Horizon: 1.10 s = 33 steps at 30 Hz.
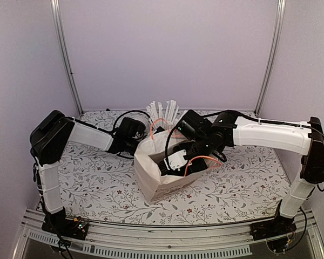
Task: Pack the takeout coffee
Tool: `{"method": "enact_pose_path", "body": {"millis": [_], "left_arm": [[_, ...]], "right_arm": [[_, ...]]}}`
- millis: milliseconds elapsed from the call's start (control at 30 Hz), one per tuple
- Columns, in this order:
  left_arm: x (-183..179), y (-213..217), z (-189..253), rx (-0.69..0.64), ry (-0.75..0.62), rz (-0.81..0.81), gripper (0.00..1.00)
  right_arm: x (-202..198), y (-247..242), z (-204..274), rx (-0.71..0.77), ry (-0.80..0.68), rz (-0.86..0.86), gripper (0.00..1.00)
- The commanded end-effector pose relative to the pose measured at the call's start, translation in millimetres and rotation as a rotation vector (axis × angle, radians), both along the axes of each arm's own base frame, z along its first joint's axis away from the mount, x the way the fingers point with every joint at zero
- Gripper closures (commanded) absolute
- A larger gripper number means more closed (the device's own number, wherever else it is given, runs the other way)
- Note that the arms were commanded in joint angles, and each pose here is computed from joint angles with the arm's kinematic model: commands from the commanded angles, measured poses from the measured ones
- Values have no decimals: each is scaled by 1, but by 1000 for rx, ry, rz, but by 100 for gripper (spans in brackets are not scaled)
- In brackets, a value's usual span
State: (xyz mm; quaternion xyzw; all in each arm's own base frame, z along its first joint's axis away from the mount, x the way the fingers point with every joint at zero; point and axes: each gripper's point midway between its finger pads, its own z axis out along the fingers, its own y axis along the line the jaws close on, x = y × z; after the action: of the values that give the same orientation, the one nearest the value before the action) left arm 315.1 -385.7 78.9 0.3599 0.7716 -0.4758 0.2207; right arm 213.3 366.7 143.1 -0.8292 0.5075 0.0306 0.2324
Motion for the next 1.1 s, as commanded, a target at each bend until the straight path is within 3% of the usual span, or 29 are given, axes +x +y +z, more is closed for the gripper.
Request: {"method": "enact_pose_path", "body": {"millis": [0,533,1067], "left_arm": [[-10,3,13,-22,-16,-17,16],[-25,16,25,-25,-23,-9,16],[-27,37,70,-11,-110,62,16]], "right_arm": [[-23,-13,-19,-91,159,-4,65],[-48,-13,-23,-136,335,5,61],[-32,-14,-51,-176,393,-36,61]]}}
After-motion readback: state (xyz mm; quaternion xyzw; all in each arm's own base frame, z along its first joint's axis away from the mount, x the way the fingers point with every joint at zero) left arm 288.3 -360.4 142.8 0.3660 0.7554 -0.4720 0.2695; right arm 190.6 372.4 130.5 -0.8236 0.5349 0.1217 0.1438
